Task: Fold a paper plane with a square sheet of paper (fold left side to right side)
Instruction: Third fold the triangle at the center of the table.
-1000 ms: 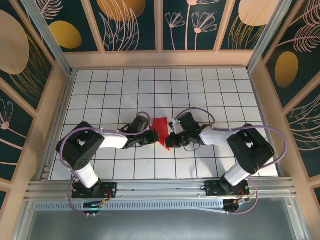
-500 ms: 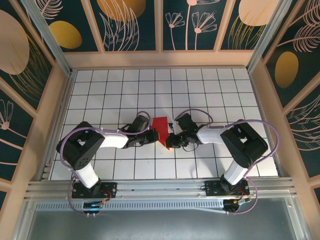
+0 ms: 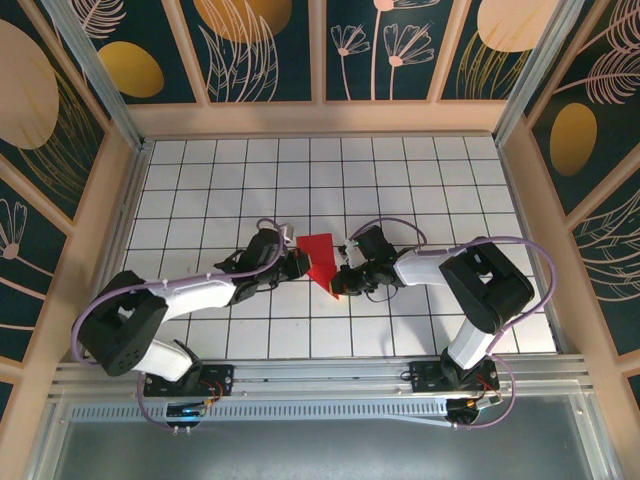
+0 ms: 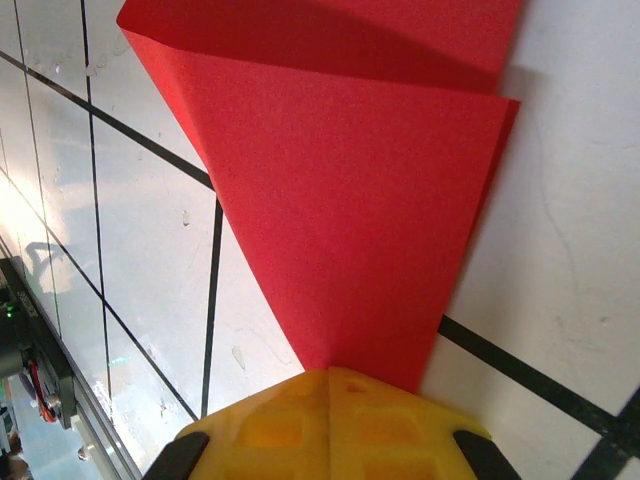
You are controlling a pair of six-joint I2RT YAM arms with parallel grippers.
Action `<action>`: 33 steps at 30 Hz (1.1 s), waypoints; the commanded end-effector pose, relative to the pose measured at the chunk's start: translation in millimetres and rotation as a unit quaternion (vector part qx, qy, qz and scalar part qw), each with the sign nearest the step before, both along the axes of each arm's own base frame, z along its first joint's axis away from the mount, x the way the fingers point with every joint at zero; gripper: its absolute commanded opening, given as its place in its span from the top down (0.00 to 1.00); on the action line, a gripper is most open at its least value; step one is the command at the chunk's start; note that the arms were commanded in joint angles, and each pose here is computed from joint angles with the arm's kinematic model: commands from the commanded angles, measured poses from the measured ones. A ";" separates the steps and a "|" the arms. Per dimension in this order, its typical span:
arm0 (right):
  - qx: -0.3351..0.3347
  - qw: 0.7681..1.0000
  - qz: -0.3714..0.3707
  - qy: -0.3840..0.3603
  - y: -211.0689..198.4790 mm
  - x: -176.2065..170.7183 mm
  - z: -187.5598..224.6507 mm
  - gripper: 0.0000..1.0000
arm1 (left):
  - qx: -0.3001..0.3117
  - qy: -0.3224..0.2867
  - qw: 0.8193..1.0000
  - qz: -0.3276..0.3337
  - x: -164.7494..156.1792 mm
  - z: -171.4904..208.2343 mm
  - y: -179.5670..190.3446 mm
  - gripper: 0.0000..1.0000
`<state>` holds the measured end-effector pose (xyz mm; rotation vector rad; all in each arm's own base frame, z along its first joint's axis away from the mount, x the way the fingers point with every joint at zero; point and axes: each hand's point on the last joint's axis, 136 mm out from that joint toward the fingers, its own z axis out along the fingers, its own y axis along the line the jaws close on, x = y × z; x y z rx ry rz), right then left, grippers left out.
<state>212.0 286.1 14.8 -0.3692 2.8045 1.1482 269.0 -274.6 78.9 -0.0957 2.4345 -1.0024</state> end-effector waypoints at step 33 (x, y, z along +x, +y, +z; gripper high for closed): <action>-0.125 0.991 -0.008 0.041 -46.1 -22.2 -48.9 1.00 | -0.094 0.044 0.994 -0.019 -19.1 -23.4 -44.4 1.00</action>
